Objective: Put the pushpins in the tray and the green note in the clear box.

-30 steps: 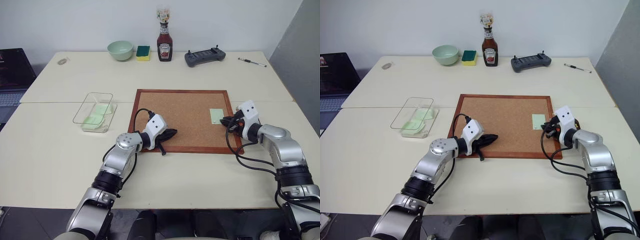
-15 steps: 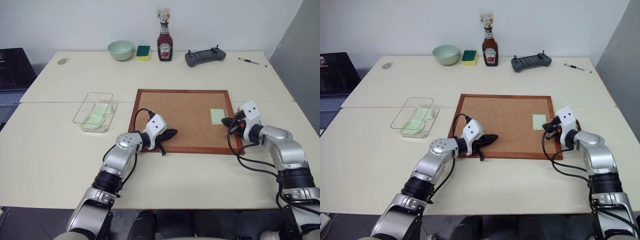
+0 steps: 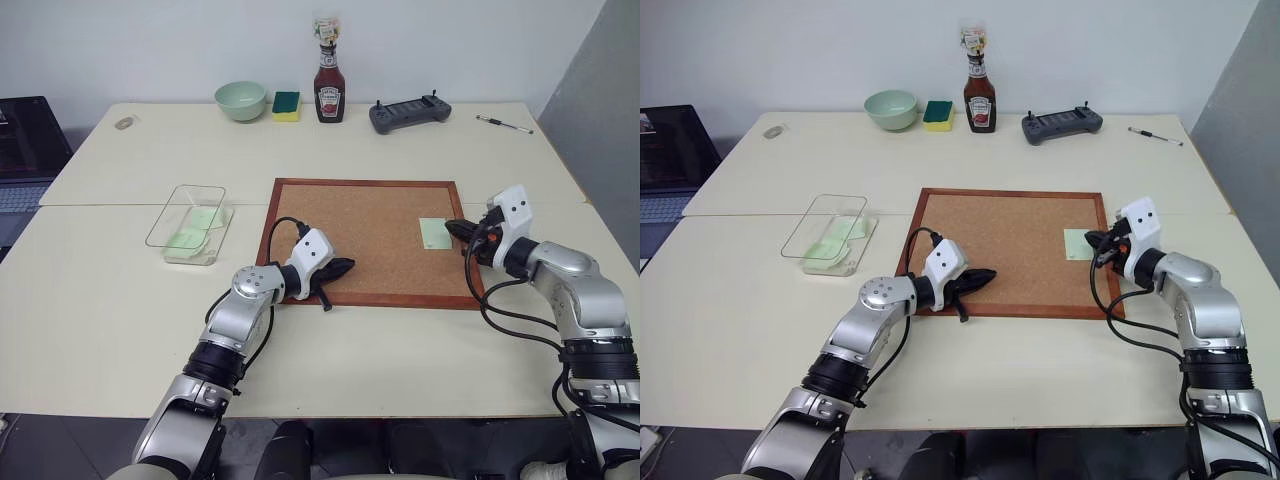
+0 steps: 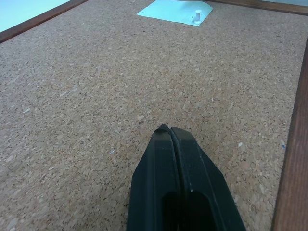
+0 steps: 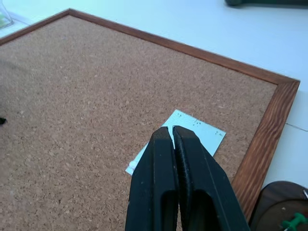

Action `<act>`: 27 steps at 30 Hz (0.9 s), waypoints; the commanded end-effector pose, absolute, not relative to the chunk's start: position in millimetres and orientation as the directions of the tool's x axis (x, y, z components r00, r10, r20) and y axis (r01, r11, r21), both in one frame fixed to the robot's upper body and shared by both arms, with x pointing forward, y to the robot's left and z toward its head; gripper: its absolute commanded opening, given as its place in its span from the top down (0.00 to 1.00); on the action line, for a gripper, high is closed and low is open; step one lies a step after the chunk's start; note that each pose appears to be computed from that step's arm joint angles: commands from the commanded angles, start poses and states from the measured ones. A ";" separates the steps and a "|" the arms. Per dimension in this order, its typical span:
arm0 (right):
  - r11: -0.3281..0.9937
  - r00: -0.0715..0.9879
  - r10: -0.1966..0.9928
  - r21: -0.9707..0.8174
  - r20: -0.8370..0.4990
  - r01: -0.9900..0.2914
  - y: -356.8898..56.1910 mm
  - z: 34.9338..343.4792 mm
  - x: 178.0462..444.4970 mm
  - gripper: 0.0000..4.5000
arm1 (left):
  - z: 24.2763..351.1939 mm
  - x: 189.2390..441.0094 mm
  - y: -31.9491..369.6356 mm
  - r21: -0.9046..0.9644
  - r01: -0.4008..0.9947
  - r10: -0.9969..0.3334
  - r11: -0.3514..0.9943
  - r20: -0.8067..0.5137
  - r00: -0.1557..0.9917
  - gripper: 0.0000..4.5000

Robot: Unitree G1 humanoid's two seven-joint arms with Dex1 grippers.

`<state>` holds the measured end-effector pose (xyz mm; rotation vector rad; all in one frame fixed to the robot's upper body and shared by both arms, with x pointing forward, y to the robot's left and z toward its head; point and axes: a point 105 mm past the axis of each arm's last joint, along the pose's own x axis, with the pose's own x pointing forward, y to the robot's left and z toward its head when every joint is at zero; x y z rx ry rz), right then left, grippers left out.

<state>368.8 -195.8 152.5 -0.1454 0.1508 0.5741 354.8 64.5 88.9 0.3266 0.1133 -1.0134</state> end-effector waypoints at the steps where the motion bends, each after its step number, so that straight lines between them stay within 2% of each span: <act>1: 0.858 0.865 0.485 -0.120 -0.130 -0.499 -211.9 171.1 364.6 0.99 | 79.8 351.5 65.4 0.204 0.853 -0.809 0.480 -0.272 0.521 1.00; 11: 0.834 0.927 0.259 -0.422 -0.270 -0.356 -266.8 154.5 360.9 0.99 | 77.8 350.6 64.4 0.202 0.858 -0.813 0.472 -0.276 0.512 1.00; 20: 0.830 0.927 0.217 -0.442 -0.306 -0.340 -273.4 134.7 366.8 0.99 | 78.2 350.6 62.1 0.205 0.862 -0.817 0.464 -0.277 0.506 1.00; 27: 0.822 0.933 0.213 -0.463 -0.289 -0.331 -275.3 136.0 371.2 0.66 | 76.7 349.4 63.7 0.207 0.861 -0.815 0.464 -0.283 0.506 1.00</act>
